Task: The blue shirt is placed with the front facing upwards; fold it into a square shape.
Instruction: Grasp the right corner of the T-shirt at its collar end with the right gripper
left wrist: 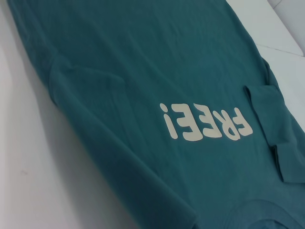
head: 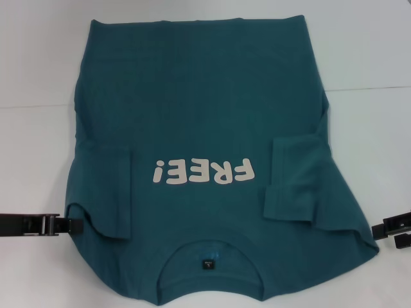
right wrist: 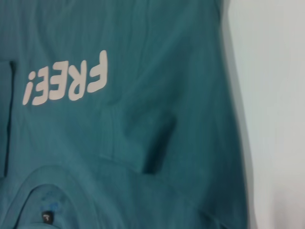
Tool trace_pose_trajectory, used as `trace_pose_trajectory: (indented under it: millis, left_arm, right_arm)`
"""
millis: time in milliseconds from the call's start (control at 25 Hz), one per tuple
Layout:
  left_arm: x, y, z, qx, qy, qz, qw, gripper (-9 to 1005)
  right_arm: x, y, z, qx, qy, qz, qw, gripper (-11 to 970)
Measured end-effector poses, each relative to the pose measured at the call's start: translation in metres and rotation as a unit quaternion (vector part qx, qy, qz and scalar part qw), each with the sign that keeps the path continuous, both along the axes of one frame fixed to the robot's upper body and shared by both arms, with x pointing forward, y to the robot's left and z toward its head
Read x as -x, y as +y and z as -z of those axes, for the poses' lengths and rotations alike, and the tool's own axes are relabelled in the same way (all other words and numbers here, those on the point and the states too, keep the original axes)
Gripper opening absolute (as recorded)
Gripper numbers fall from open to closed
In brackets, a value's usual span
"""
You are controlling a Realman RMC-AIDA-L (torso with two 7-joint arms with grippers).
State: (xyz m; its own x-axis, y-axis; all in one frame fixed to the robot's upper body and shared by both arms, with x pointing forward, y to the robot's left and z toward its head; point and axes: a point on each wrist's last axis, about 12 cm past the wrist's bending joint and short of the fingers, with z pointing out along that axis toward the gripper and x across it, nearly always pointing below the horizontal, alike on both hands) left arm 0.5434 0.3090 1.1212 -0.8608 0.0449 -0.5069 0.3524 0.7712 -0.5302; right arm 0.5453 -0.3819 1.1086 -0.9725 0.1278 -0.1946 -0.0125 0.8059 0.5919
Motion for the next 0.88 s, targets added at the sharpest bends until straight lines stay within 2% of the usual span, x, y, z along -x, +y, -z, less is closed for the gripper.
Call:
trace_pose_trajectory:
  millis: [240, 640, 880]
  left_arm:
    - [0.001, 0.001, 0.001, 0.0, 0.001, -0.001, 1.0, 32]
    - [0.001, 0.0, 0.002, 0.0, 0.001, 0.0, 1.0, 32]
    - [0.002, 0.001, 0.003, 0.001, 0.003, 0.0, 1.0, 32]
  right_arm:
    - [-0.001, 0.002, 0.008, 0.01, 0.004, 0.006, 1.0, 736]
    - [-0.008, 0.021, 0.018, 0.007, 0.002, -0.004, 1.0, 734]
    - [-0.008, 0.021, 0.019, 0.021, 0.01, -0.007, 1.0, 733]
